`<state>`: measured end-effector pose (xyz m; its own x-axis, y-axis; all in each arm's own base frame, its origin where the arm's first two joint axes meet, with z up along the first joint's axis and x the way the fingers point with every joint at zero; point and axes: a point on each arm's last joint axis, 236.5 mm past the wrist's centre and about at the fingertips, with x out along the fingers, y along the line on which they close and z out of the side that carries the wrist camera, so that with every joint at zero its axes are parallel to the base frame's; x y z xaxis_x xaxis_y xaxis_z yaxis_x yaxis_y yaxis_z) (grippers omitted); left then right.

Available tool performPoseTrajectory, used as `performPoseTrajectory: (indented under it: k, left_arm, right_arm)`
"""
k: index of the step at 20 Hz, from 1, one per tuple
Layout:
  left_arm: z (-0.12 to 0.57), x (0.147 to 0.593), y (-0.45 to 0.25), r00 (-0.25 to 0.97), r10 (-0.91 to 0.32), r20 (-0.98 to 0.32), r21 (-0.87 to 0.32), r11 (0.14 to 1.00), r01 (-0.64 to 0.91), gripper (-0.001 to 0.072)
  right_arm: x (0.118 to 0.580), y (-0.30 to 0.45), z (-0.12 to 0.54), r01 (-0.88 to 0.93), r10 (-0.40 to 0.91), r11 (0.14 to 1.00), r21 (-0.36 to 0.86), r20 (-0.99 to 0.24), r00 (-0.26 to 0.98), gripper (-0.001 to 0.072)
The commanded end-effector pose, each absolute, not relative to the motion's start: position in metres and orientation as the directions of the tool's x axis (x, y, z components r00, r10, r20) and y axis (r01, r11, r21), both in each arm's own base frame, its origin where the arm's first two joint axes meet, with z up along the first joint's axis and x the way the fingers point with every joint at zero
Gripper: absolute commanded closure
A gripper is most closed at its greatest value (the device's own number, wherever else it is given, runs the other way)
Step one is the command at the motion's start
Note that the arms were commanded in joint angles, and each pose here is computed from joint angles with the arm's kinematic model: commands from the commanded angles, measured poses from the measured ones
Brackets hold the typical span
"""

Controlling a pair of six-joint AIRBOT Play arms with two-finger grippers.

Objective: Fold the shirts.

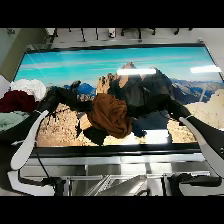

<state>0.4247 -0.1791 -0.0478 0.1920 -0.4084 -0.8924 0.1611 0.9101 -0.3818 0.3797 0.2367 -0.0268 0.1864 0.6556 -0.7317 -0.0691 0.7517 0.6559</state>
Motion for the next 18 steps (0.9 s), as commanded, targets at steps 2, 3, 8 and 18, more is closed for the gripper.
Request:
performPoseTrajectory:
  k: [2, 3, 8, 18]
  left_arm:
    - [0.136, 0.432, -0.167, 0.486, -0.471, -0.737, -0.375, 0.882, 0.286, 0.0691]
    - [0.196, 0.425, -0.157, 0.588, -0.476, -0.654, -0.366, 0.880, 0.304, 0.0691]
    - [0.432, 0.308, -0.132, 0.851, -0.496, -0.171, -0.260, 0.856, 0.447, 0.0691]
    - [0.391, 0.268, -0.132, 0.821, -0.512, -0.252, -0.364, 0.836, 0.410, 0.0691]
  right_arm:
    - [0.402, 0.200, 0.160, -0.319, 0.707, 0.700, 0.639, -0.559, 0.433, 0.0692]
    - [0.396, 0.185, 0.220, -0.387, 0.700, 0.704, 0.596, -0.487, 0.523, 0.0692]
    - [0.281, 0.155, 0.436, -0.624, 0.654, 0.749, 0.225, -0.099, 0.750, 0.0691]
    - [0.249, 0.127, 0.416, -0.519, 0.539, 0.843, 0.144, -0.203, 0.818, 0.0691]
